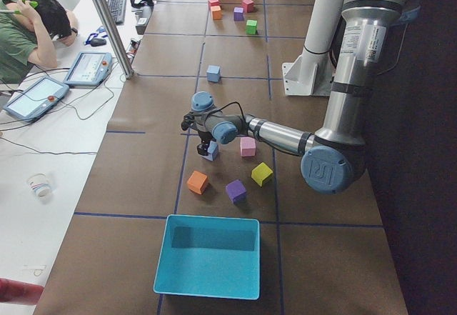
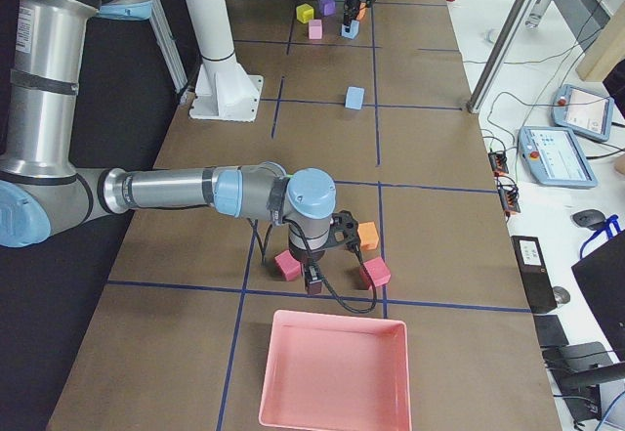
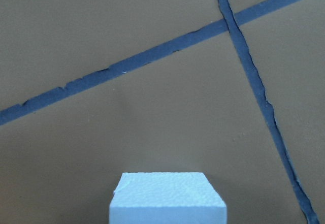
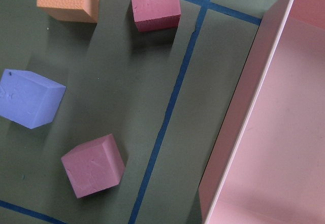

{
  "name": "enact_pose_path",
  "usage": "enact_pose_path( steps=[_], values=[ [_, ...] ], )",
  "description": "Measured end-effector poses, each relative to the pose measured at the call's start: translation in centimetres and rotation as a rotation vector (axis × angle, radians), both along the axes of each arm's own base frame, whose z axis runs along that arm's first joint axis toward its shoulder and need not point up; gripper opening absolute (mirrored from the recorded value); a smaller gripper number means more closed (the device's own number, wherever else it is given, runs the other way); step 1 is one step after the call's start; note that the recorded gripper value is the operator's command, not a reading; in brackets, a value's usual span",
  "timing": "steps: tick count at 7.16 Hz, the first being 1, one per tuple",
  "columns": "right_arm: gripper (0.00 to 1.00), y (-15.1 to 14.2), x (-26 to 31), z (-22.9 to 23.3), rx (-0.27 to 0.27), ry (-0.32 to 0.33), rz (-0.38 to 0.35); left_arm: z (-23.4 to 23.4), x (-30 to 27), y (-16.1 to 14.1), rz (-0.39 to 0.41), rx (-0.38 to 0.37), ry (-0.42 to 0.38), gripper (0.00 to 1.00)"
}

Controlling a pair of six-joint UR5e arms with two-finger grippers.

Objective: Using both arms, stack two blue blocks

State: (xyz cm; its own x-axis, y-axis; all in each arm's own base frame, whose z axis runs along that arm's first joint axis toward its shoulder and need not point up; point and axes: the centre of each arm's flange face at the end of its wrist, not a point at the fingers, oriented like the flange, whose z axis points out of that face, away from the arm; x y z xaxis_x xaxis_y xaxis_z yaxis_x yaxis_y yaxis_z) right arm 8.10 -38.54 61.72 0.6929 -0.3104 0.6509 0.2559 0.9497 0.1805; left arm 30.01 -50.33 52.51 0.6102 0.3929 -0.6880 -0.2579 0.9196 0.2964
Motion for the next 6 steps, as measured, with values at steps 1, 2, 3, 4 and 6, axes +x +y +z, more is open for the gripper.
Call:
enact_pose_path(
  steps=[1, 2, 3, 4, 6],
  values=[
    [1.00, 0.0, 0.0, 0.0, 0.000, 0.000, 0.000, 0.1, 0.1, 0.0, 0.000, -0.001, -0.001, 0.63],
    [1.00, 0.0, 0.0, 0.0, 0.000, 0.000, 0.000, -0.1, 0.1, 0.0, -0.001, 0.000, 0.001, 0.63],
    [1.00, 0.0, 0.0, 0.0, 0.000, -0.001, 0.000, -1.3, 0.1, -0.1, -0.007, 0.007, 0.012, 0.63],
    [1.00, 0.0, 0.0, 0.0, -0.001, -0.002, 0.001, -3.5, 0.2, -0.4, -0.028, 0.009, 0.031, 0.63],
    [1.00, 0.0, 0.0, 0.0, -0.001, -0.002, 0.001, -10.3, 1.9, -2.5, -0.110, -0.046, 0.071, 0.63]
  ],
)
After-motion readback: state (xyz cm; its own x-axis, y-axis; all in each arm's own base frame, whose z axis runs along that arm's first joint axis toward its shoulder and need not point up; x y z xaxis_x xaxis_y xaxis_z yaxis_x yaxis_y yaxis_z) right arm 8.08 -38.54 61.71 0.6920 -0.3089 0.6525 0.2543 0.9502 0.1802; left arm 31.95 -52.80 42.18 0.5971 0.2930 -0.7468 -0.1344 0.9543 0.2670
